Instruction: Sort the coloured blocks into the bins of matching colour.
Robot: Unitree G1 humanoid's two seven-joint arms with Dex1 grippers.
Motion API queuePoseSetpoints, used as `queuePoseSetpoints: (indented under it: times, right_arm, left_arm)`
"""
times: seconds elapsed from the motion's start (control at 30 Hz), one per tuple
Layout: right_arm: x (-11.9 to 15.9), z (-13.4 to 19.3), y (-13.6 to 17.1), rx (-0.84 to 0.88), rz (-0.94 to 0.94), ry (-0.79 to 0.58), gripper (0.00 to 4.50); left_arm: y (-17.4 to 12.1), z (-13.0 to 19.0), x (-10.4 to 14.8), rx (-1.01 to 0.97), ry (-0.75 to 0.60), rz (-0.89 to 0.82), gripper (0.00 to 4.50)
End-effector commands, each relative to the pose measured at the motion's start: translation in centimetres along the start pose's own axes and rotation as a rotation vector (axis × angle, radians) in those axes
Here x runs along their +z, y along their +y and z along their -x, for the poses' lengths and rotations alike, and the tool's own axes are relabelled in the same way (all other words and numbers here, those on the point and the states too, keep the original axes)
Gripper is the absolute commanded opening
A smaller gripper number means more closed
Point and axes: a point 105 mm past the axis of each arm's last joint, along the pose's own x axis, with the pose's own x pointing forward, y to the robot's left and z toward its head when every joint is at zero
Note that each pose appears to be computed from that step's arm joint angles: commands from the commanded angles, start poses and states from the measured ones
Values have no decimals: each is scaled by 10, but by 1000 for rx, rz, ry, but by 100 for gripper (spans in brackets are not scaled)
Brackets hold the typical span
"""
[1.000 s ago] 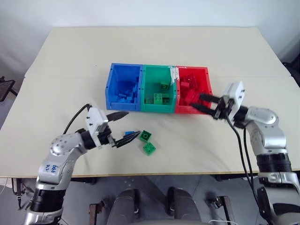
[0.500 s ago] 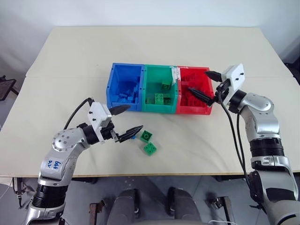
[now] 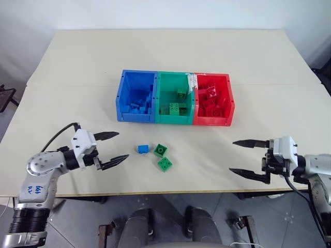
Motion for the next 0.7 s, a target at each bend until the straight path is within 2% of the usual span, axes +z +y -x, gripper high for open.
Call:
queuePoseSetpoints:
  times: [0.03, 0.13, 0.23, 0.47, 0.7]
  right_arm:
    - [15, 11, -3, -27, 70, -17, 449]
    - [15, 9, 0, -14, 74, -20, 449]
    - [13, 5, -1, -4, 79, -21, 449]
    - [15, -3, -6, -10, 88, -38, 449]
    - [20, -10, -4, -2, 91, -56, 449]
  left_arm:
    - [4, 21, 0, -3, 29, -53, 450]
    - [-3, 27, -4, -71, 67, -70, 450]
    - [-18, 19, -2, -196, 82, -104, 450]
    - [-59, -38, 27, -409, 34, -106, 450]
    - [-97, -75, 30, -585, -3, -144, 450]
